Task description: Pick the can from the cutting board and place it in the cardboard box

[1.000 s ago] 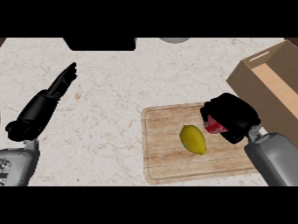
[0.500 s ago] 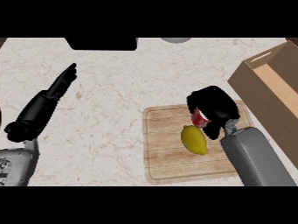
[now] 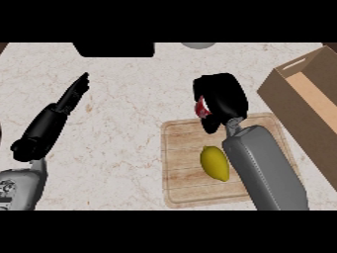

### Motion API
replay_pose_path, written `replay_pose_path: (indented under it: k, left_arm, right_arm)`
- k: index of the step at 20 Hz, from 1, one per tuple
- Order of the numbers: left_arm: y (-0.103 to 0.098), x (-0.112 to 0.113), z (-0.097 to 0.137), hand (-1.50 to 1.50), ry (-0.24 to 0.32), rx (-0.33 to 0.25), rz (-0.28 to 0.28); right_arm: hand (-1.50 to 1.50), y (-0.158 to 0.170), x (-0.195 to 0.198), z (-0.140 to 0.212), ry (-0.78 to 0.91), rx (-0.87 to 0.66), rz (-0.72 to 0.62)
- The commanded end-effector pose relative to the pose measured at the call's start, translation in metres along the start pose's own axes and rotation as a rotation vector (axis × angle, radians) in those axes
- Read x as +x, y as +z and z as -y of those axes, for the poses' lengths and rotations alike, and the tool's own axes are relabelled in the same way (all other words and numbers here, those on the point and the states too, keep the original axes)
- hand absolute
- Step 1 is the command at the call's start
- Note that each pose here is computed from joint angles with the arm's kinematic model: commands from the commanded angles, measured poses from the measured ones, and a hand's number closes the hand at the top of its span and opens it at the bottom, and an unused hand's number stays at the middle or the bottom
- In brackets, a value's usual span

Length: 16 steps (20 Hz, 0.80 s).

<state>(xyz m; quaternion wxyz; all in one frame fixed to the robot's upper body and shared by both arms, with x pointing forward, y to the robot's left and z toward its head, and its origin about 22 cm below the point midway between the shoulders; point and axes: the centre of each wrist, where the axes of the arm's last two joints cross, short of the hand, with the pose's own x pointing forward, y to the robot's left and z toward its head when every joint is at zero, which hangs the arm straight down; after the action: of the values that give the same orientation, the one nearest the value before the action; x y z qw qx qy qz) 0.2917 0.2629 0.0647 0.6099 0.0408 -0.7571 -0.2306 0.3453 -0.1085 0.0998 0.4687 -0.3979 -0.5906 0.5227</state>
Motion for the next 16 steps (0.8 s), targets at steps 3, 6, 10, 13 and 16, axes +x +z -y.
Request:
replay_pose_path:
  k: [3, 6, 10, 13, 16]
  left_arm:
    - [0.001, 0.001, 0.007, 0.00, -0.003, 0.012, 0.008]
    - [0.003, -0.007, -0.011, 0.00, -0.007, 0.014, -0.012]
    - [0.002, -0.021, 0.008, 0.00, 0.014, 0.018, -0.017]
    - [0.002, -0.003, 0.004, 0.00, 0.001, -0.001, -0.008]
    - [-0.012, 0.000, 0.003, 0.00, 0.004, 0.018, 0.006]
  right_arm:
    - [1.50, 0.011, 0.024, 0.058, -0.013, -0.169, -0.037]
    - [1.50, 0.018, 0.007, 0.082, -0.069, -0.317, -0.191]
    - [1.50, 0.015, -0.018, 0.116, -0.203, -0.443, -0.364]
    - [1.50, 0.020, -0.048, 0.137, -0.174, -0.487, -0.484]
    - [1.50, 0.016, -0.080, 0.150, -0.206, -0.521, -0.535]
